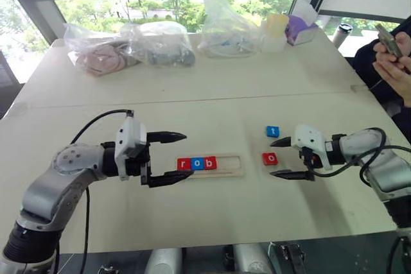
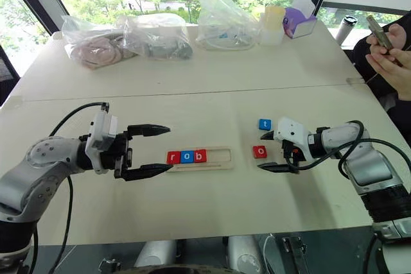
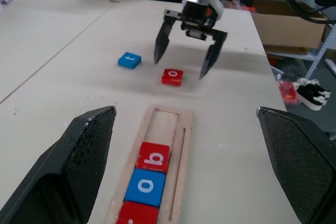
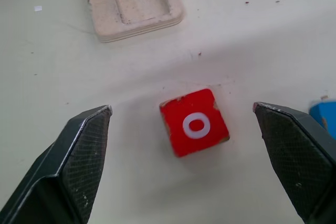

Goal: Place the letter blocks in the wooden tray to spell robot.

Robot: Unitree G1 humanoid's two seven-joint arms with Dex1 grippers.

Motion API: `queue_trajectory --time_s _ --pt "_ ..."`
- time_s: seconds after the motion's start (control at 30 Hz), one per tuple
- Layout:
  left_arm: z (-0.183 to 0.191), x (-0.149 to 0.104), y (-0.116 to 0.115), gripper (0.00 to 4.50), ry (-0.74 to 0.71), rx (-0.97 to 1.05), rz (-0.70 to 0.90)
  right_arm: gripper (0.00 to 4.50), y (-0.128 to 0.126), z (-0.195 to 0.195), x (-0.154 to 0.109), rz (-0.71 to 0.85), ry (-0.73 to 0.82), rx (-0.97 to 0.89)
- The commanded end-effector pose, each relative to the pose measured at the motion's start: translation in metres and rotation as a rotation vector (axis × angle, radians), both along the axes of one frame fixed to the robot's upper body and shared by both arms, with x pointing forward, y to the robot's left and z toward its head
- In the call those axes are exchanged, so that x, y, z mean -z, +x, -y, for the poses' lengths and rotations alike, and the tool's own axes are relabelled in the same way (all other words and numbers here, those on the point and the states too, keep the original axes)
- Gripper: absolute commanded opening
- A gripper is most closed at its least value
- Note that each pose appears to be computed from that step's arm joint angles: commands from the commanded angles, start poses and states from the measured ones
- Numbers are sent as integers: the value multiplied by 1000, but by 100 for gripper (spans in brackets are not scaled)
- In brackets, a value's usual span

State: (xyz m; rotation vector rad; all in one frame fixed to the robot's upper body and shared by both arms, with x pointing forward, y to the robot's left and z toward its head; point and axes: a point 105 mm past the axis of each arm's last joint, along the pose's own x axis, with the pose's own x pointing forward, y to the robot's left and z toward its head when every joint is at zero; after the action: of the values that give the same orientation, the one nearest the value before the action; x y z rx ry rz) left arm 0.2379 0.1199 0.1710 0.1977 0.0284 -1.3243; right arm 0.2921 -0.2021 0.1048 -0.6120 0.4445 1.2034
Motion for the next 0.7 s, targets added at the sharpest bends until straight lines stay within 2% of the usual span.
queue_trajectory --time_s 0.03,0.1,0.17,0.2,0.37,0.53,0.7 --pt "0 -9 -5 450 -2 10 38 444 2 1 3 8 -1 -17" --pt "0 -9 -5 450 0 7 39 444 2 2 6 -1 -5 -23" --pt "0 -9 -4 450 1 4 42 392 3 2 9 -2 -1 -18" --pt "0 -9 -4 450 2 3 43 358 4 2 9 -1 3 -17" --pt "-1 -9 -4 450 4 -2 45 112 9 -4 3 38 33 -9" --pt "-1 -8 -5 450 7 -5 41 113 11 -25 -20 115 67 -52" --pt "-7 -2 -15 450 33 12 2 113 -5 -76 -35 104 136 -172"
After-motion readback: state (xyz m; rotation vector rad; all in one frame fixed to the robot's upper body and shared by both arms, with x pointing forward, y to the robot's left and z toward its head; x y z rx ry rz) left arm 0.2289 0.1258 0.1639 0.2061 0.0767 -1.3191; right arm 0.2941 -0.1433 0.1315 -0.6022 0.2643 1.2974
